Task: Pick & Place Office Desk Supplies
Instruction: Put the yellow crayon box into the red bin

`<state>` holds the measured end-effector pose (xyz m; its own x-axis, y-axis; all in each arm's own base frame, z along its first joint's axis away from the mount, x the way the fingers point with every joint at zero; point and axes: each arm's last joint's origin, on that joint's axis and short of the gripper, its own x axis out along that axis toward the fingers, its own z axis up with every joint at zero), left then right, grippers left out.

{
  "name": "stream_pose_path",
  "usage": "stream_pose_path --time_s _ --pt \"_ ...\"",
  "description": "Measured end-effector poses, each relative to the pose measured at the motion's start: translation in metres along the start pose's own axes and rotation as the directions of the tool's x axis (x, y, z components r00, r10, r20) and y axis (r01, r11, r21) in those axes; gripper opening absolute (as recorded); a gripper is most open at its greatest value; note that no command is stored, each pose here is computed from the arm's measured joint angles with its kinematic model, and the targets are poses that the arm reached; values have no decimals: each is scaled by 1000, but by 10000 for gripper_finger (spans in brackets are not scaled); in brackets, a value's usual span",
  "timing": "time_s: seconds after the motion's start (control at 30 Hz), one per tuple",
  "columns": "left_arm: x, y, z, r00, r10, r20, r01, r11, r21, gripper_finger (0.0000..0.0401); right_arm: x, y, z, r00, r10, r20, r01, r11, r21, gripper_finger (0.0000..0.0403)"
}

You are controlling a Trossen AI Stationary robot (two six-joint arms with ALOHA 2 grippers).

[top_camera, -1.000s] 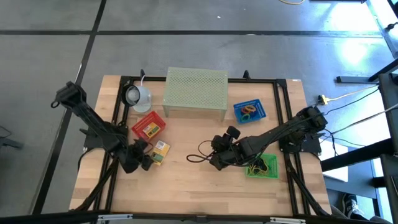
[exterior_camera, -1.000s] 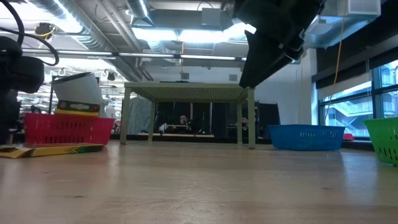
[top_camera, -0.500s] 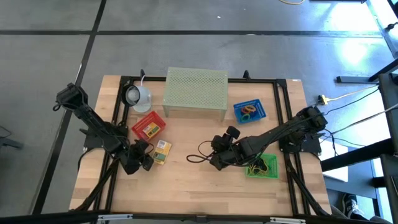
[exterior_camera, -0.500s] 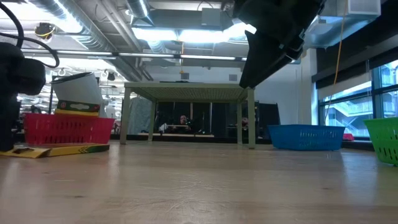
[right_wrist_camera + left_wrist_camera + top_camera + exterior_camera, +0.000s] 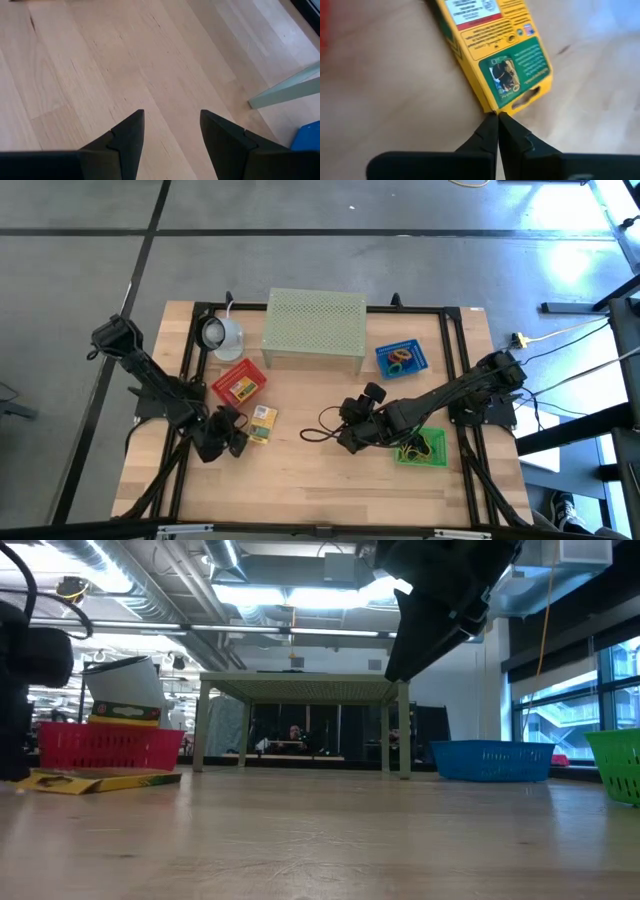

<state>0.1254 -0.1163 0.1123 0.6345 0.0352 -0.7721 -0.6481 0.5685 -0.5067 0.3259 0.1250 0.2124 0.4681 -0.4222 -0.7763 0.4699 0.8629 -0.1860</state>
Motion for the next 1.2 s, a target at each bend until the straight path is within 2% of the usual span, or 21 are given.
stream_pose_path --time_s 0.23,0.37,0.57,0.63,0.73,0.97,1.2 --pt "-2 -9 -2 996 -89 21 89 996 12 2 0 0 2 999 -22 36 22 999 -27 194" --pt "-3 -17 -1 985 -158 63 155 987 43 1 2 8 5 994 -13 109 24 994 -107 194" --pt "-4 -21 1 976 -190 111 185 981 57 1 19 38 11 969 103 224 -44 966 -255 194" --pt "-3 -21 2 973 -192 125 187 981 52 1 32 50 9 958 155 242 -85 957 -278 194" --pt "-2 -22 5 971 -192 140 188 981 39 1 48 63 6 945 179 272 -91 947 -308 196" --pt "1 -25 14 964 -193 184 198 980 -5 1 62 78 9 900 230 369 -77 920 -385 232" --pt "4 -31 25 947 -222 231 234 972 -25 1 73 91 8 850 310 425 -120 901 -417 276"
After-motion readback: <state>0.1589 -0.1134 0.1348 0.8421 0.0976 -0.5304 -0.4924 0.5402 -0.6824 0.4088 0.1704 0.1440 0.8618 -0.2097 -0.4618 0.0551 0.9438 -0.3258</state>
